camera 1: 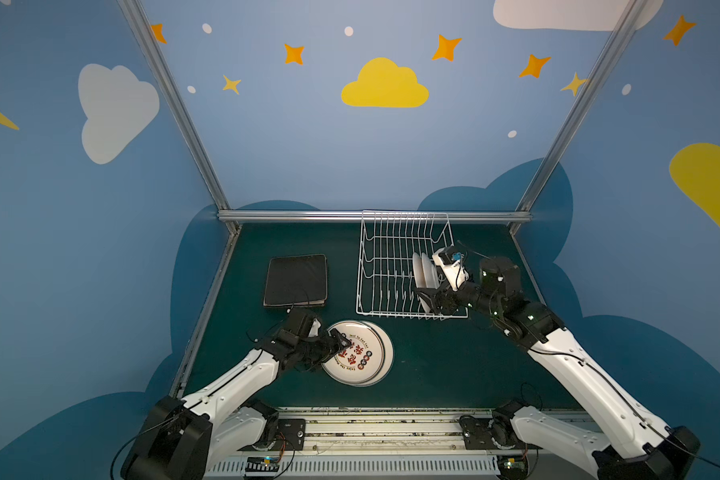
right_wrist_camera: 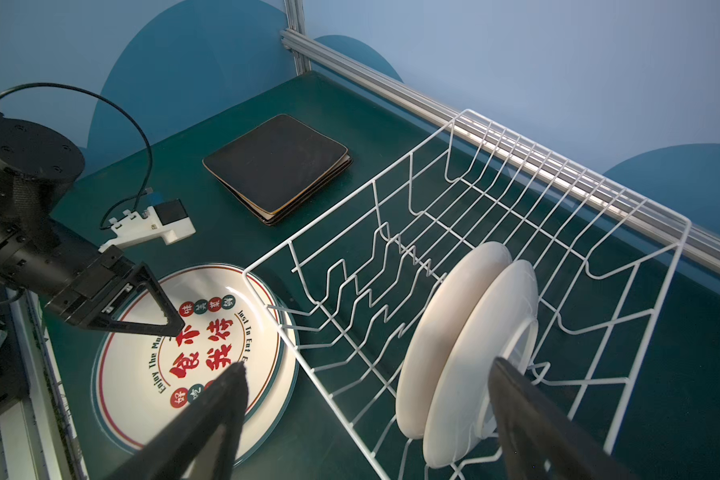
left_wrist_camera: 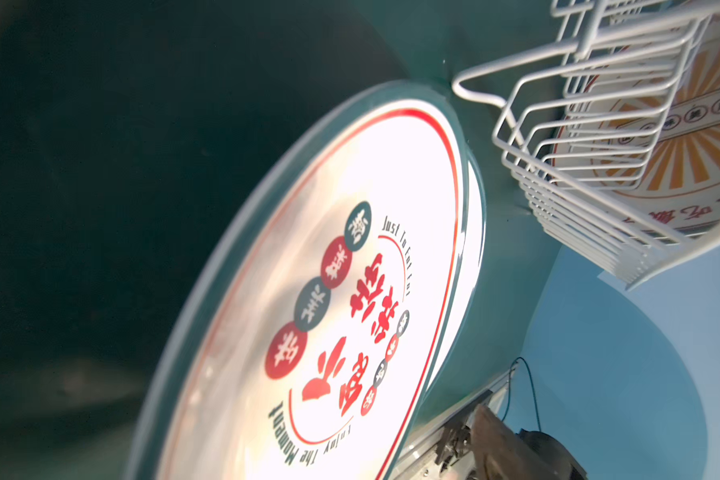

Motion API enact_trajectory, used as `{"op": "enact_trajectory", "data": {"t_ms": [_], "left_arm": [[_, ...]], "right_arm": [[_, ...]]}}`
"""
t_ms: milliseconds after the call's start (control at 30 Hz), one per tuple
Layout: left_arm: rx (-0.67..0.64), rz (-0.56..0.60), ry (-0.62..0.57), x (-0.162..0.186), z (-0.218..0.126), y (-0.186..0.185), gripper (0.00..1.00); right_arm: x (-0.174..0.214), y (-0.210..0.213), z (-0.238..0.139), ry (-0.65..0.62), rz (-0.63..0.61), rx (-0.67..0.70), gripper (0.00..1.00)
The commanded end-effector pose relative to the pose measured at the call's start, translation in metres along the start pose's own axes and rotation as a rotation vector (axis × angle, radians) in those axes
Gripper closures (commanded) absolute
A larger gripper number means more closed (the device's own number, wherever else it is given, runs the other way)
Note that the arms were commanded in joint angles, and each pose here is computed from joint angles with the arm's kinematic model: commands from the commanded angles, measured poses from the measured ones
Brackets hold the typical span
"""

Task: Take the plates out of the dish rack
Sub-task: 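Lower the red-printed plate onto the character-printed plate with the left gripper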

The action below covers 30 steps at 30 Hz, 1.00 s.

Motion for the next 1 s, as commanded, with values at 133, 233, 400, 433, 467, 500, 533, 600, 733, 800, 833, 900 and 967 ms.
{"op": "enact_trajectory", "data": {"t_ms": [133,233,400,433,467,500,533,600,733,800,833,900,967], "left_arm": [[-0.098,0.003,-0.024,0.0,-0.004,0.006,0.01],[-0.124,0.005,-0.031,0.0,-0.006,0.007,0.01],[-0.161,0.021,-0.037,-0.001,-0.007,0.003,0.01],[-0.172,0.024,-0.032,-0.001,-0.006,0.002,0.01],[-0.182,0.025,-0.024,-0.001,-0.005,0.002,0.0],[-0.191,0.027,-0.017,-0.001,-0.003,0.002,0.01],[-0.198,0.03,-0.012,0.0,-0.001,0.0,0.0],[-0.218,0.042,-0.003,0.001,0.002,-0.002,0.01],[-0.253,0.079,0.006,0.002,0.005,-0.011,0.01],[-0.267,0.09,0.021,0.002,0.005,-0.014,0.0],[-0.278,0.093,0.027,0.003,0.004,-0.014,0.0],[-0.303,0.097,0.036,0.004,0.003,-0.013,0.01],[-0.34,0.104,0.02,0.003,-0.001,-0.011,0.01]], "right_arm": [[0.004,0.002,0.001,-0.003,0.016,0.003,0.1],[0.006,0.003,0.001,0.001,0.019,0.001,0.1],[0.008,0.002,0.001,-0.003,0.016,0.019,0.1],[0.009,0.001,0.0,-0.005,0.015,0.024,0.1],[0.009,0.001,0.0,-0.008,0.014,0.026,0.1],[0.009,0.001,0.0,-0.009,0.013,0.027,0.1],[0.009,0.001,0.0,-0.008,0.013,0.029,0.1],[0.01,0.001,-0.001,-0.006,0.013,0.032,0.1],[0.012,0.002,-0.002,-0.003,0.01,0.038,0.1],[0.012,0.001,-0.002,-0.005,0.009,0.041,0.1],[0.012,0.001,-0.002,-0.004,0.01,0.04,0.1],[0.013,0.002,-0.002,-0.003,0.007,0.04,0.1],[0.013,0.002,-0.002,-0.002,0.008,0.04,0.09]]}}
Point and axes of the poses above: each gripper's point midway between its finger pads, its own z axis out along the fingers, its own y axis along the line the jaws close on, x = y × z, the point moved 7 cm from there along -z, back along the fingers, and after that the axes turned 8 degrees about -z, right-handed, at the moved point
